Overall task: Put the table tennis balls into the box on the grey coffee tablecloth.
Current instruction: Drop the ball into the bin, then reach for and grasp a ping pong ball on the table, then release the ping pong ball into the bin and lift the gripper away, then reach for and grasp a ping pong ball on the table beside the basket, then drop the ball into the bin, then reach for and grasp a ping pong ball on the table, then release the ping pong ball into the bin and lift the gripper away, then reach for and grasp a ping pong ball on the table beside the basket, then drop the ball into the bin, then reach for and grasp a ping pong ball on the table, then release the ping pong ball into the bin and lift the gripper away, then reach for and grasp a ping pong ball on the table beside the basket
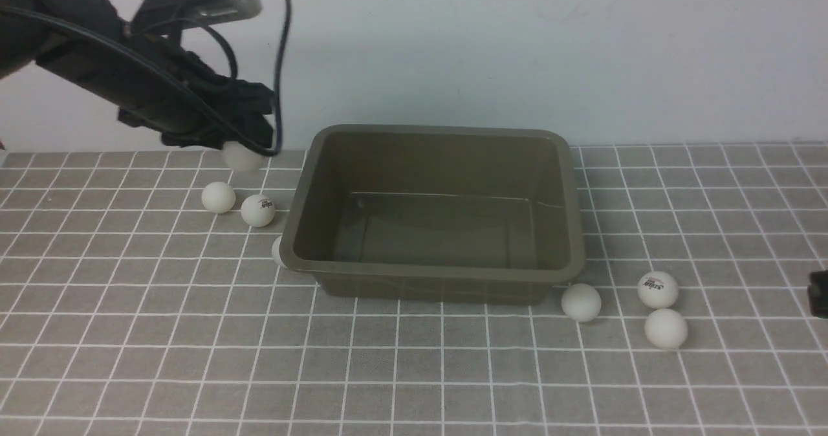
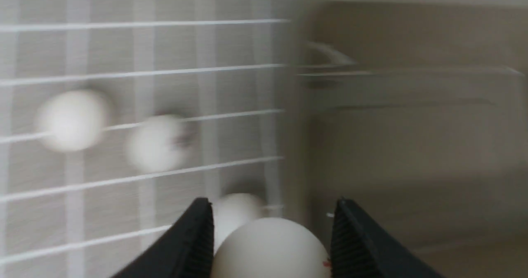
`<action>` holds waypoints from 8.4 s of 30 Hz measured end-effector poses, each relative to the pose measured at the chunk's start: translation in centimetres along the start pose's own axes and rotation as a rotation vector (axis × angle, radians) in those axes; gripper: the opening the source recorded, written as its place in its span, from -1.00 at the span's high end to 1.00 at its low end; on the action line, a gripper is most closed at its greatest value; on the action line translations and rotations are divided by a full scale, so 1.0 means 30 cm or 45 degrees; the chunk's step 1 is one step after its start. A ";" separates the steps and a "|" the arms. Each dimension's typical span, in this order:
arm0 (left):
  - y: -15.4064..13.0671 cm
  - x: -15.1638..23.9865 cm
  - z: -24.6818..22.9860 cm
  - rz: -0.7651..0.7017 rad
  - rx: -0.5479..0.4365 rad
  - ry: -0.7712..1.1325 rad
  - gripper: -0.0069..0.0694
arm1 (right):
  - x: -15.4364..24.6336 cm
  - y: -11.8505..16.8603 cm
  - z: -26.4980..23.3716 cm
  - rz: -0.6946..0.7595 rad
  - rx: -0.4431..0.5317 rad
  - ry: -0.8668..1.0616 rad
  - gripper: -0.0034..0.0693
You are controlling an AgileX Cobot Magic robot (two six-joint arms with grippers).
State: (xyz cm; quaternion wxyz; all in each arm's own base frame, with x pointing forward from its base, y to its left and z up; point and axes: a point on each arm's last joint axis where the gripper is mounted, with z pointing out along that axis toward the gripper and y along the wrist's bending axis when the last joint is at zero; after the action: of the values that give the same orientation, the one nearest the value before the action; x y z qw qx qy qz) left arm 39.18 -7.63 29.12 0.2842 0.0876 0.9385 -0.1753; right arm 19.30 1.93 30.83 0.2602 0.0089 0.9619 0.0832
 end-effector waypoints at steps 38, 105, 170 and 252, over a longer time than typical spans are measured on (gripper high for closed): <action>0.314 -0.056 -0.094 -0.206 -0.109 0.007 0.83 | -0.112 -0.048 0.647 0.053 -0.081 0.413 -0.09; -0.129 -0.095 0.196 0.294 0.200 0.026 -0.12 | -0.237 0.000 0.451 0.022 0.066 0.153 0.02; -0.046 -0.291 0.116 0.192 0.011 0.101 -0.11 | -0.238 0.129 0.387 -0.145 -0.145 0.139 0.18; 0.145 -0.117 0.229 0.025 -0.081 0.393 -0.11 | -0.618 0.225 0.442 -0.339 -0.154 0.167 -0.32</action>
State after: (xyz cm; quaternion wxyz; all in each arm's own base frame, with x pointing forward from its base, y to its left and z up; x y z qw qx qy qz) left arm 46.66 -6.45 24.54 0.1410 0.1138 0.9752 -0.1271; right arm 41.81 9.53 29.92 0.2055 -0.1398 0.9628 0.1063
